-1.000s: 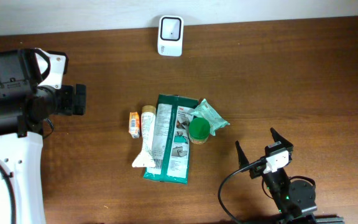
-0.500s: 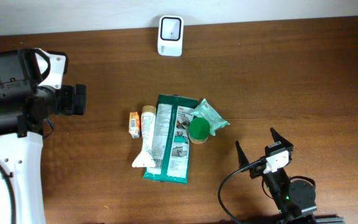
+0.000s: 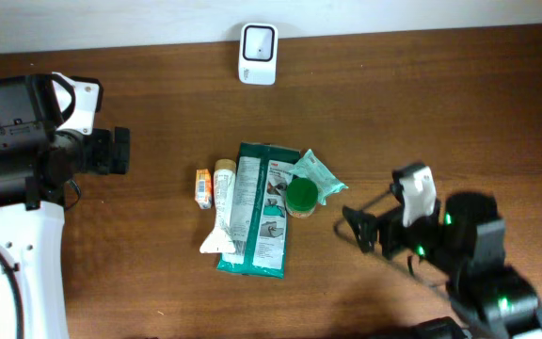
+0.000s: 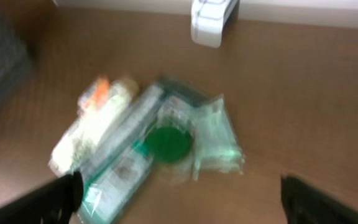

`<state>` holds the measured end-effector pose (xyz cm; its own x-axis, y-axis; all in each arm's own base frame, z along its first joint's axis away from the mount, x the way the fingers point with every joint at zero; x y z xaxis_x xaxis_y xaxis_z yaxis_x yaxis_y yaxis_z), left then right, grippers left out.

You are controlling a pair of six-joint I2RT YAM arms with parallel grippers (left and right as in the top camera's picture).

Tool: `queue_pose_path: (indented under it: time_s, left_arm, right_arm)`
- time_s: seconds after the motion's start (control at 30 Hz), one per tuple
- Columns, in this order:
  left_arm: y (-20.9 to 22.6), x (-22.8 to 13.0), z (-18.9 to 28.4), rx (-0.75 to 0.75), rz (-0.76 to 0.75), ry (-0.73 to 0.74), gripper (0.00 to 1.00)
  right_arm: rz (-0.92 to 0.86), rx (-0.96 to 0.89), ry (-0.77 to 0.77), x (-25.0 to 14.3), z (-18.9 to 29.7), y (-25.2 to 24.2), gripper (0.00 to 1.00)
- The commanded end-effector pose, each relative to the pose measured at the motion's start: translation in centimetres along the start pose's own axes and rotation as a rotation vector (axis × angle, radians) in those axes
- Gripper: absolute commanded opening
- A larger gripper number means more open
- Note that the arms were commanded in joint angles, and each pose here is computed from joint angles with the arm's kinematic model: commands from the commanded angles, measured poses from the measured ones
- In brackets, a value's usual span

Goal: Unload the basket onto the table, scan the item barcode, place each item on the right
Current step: 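Reach the right gripper to the green-lidded jar and grasp it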

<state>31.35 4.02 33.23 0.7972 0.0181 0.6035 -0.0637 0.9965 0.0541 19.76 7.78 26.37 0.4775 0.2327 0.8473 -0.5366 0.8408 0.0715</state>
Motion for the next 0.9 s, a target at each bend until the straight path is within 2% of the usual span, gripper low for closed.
queue_pose_path:
  time_s: [0.0, 0.07, 0.13, 0.27, 0.4, 0.5, 0.53, 0.57, 0.77, 0.87]
  left_arm:
    - [-0.1, 0.3, 0.9, -0.01, -0.014, -0.029, 0.99]
    - [-0.1, 0.3, 0.9, -0.01, -0.014, -0.029, 0.99]
    - [-0.1, 0.3, 0.9, -0.01, -0.014, -0.029, 0.99]
    - [-0.1, 0.2, 0.9, -0.01, -0.014, -0.029, 0.99]
    - [-0.1, 0.3, 0.9, -0.01, -0.014, -0.029, 0.99]
    - [-0.1, 0.3, 0.9, -0.01, -0.014, -0.029, 0.99]
    - [-0.1, 0.3, 0.9, -0.01, -0.014, -0.029, 0.99]
    - [-0.1, 0.3, 0.9, -0.01, -0.014, -0.029, 0.99]
    - [-0.1, 0.3, 0.9, -0.01, -0.014, -0.029, 0.99]
    - [-0.1, 0.3, 0.9, -0.01, -0.014, -0.029, 0.99]
  right_arm:
    - [-0.037, 0.102, 0.077, 4.2, -1.3, 0.0, 0.98]
    - [-0.085, 0.204, 0.023, 6.8, -4.6, -0.5, 0.98]
    - [-0.114, 0.26, 0.07, 6.2, -7.8, -1.1, 0.98]
    - [-0.214, 0.079, 0.26, 4.4, -12.4, -2.3, 0.98]
    - [-0.154, -0.005, 0.465, 3.8, -14.2, -0.6, 0.98]
    - [-0.148, 0.03, 0.448, 4.1, -14.7, 0.1, 0.98]
    - [-0.145, 0.031, 0.434, 4.3, -14.8, 0.1, 0.93]
    - [-0.145, 0.031, 0.438, 4.2, -14.8, 0.1, 0.93]
    - [-0.239, -0.055, 0.523, 2.5, -15.7, -0.1, 0.89]
    - [-0.213, -0.055, 0.548, 2.1, -16.7, 1.2, 0.88]
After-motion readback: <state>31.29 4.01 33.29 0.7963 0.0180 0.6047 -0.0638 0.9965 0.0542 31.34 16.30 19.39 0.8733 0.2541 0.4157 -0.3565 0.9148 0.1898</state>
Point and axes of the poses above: each gripper's point midway between its finger pads, its own z axis back along the fingers, its own y axis along the line the jaws close on, x = y × z, the point moved 6 cm from there along z, back along the fingers, and after that the axes turned 11 degrees about z, right-handed, at the moved point
